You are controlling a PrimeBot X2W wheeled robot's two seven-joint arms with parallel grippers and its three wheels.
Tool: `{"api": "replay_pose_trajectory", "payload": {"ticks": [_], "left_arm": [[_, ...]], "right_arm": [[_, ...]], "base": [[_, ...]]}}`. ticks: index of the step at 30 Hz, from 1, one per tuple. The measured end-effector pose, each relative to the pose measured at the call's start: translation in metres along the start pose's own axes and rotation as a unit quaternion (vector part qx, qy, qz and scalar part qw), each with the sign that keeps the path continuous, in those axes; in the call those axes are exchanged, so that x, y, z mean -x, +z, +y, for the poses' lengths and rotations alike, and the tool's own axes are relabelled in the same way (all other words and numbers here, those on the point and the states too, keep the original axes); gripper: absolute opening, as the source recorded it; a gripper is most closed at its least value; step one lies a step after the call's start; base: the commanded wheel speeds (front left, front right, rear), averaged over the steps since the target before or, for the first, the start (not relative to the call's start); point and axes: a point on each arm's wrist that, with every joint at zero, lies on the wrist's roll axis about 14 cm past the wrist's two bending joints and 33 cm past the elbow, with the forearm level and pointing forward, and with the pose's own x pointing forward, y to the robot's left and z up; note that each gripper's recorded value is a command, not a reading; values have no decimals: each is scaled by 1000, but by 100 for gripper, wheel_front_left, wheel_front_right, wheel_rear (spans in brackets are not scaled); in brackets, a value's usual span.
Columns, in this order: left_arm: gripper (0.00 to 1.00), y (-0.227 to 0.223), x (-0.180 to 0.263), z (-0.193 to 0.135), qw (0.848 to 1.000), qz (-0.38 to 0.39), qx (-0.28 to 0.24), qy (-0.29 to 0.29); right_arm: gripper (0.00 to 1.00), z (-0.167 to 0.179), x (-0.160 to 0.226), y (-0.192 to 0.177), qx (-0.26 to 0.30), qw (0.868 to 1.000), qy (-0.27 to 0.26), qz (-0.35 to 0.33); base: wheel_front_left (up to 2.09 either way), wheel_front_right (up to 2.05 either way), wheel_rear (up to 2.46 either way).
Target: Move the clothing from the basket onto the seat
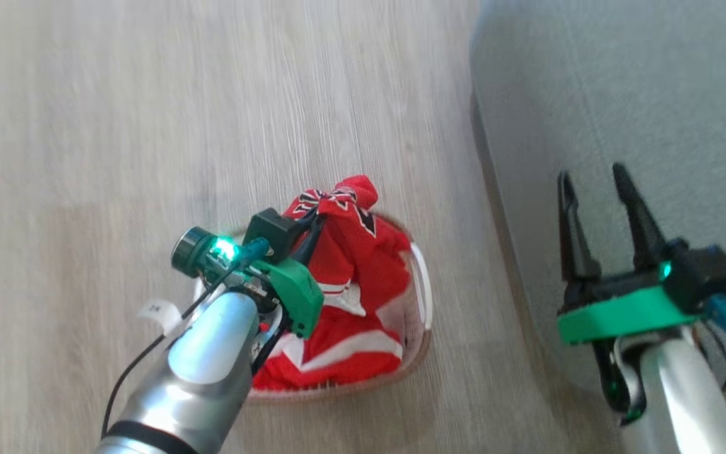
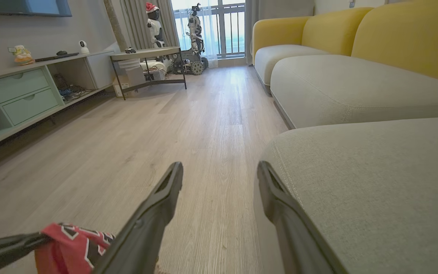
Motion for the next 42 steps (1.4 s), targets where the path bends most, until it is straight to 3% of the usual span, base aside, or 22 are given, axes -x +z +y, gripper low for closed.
{"api": "replay_pose_trajectory", "payload": {"ticks": [12, 25, 34, 42], "left_arm": [[0, 122, 47, -15, 990, -127, -53, 19], [0, 228, 82, -39, 968, -221, -118, 9], [0, 256, 101, -64, 960, -255, -113, -8], [0, 265, 110, -79, 956, -267, -117, -16]], "right_arm": [[100, 8, 66, 29, -3, 1000, 1, -26], [100, 42, 80, 48, -5, 997, 51, -55], [100, 107, 66, 55, 19, 986, 153, -60], [100, 141, 52, 47, 52, 975, 213, -40]], "base": [[0, 0, 0], [0, 0, 0], [0, 0, 0], [0, 0, 0]]}}
